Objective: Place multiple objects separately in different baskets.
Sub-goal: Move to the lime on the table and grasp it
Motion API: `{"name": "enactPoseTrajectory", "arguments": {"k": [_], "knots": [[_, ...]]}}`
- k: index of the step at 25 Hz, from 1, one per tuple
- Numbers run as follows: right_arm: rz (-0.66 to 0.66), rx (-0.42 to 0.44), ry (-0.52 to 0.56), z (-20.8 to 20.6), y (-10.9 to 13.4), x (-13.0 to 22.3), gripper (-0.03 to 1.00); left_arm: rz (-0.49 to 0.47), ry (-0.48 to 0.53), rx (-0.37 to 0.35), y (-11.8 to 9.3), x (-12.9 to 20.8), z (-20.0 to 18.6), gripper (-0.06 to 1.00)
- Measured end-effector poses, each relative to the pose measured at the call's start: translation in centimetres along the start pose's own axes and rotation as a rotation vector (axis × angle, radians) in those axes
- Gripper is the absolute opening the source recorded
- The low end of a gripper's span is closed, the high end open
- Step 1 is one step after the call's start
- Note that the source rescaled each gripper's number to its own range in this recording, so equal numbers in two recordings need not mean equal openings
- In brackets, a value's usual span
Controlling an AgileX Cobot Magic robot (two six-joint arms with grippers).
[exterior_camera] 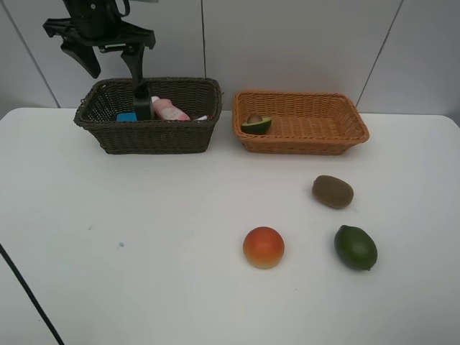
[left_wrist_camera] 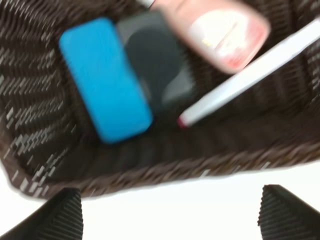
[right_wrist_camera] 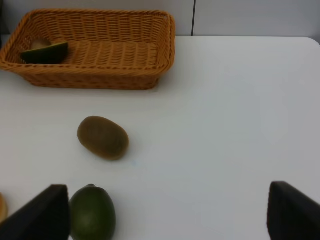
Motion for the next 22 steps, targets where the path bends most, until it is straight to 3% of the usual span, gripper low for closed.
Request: {"name": "enactPoseTrajectory", "arguments": {"k": [7, 10, 16, 22], "knots": [[0.0, 0.0, 0.0, 0.0, 0.0, 0.0, 1.0, -0.157, 0.071, -0.08, 9.8, 6.9, -4.7, 0.87], [0.0, 0.0, 0.0, 0.0, 0.0, 0.0, 1.0, -0.199, 0.063, -0.098, 12.0, 11.0, -7.7, 0.87], [0.0, 0.0, 0.0, 0.0, 0.0, 0.0, 1.0, -0.195, -0.017, -0.056, 11.5, 20.1, -12.9, 0.87], [0.0, 0.0, 0.0, 0.0, 0.0, 0.0, 1.0, -0.081, -0.158, 0.042, 9.9, 27.6, -15.5, 0.87]]}}
Point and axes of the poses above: a point on each arm's last joint axis where the gripper is mounted, z pointing out along that axis toward the gripper, y along the wrist's bending axis when the last joint is at zero, x = y × z, the point moved 9 cm from there along z, pointing out along that axis toward the gripper, and after that the axes turned 7 degrees about -z, right-handed, at the moved point
